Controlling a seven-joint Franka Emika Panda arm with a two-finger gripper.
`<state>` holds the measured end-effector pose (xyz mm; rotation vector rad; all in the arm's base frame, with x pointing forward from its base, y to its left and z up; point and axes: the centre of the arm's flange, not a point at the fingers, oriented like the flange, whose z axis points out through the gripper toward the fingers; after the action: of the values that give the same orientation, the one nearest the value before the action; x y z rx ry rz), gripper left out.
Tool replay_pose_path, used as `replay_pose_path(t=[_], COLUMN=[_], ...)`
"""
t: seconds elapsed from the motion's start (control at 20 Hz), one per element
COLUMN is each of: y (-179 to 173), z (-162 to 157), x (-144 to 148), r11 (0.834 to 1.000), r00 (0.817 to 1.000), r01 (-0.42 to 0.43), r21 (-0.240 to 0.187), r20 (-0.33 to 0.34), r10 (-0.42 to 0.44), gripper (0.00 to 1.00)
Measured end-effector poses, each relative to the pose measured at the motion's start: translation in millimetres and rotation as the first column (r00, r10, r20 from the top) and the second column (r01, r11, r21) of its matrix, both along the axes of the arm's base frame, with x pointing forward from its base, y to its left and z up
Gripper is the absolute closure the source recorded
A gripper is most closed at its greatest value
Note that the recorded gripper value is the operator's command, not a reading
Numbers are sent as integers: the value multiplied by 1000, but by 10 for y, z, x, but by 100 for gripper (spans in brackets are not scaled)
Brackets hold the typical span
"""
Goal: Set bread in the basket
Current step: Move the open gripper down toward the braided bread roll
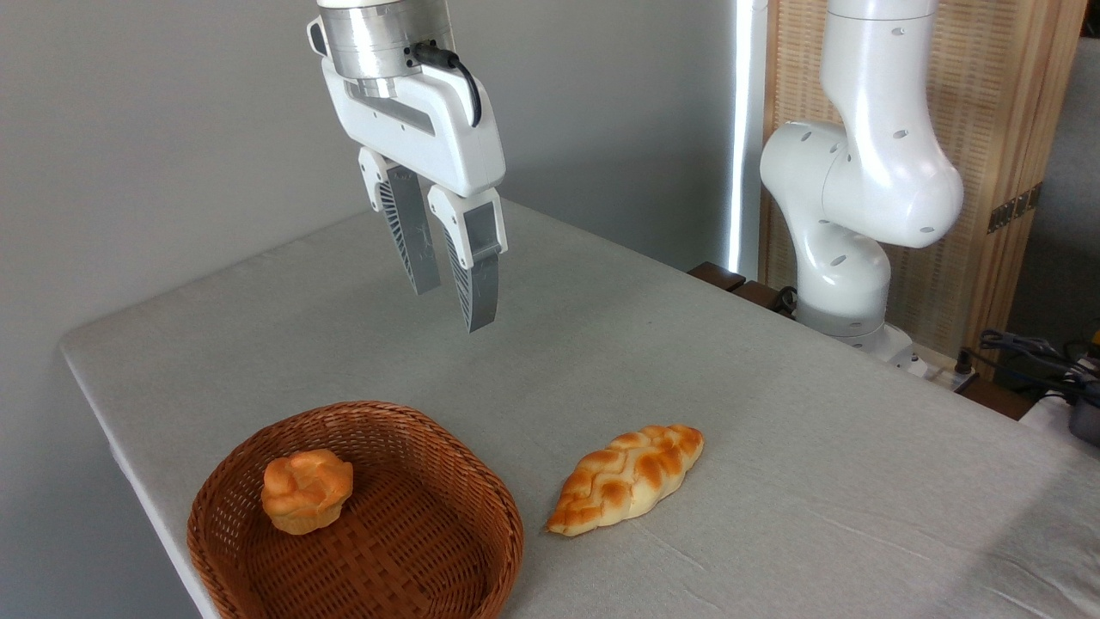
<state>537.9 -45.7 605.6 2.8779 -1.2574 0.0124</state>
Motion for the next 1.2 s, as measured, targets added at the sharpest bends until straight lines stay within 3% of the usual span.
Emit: replay_pose_path(t=[0.85,1.2], y=[44,361], z=[-5,-349], x=[14,-131], r11=[1000,998], r00=[1000,997], r01=[-9,-60], r21=[-1,15], r20=[9,-37], r10=[9,61], gripper=[0,0])
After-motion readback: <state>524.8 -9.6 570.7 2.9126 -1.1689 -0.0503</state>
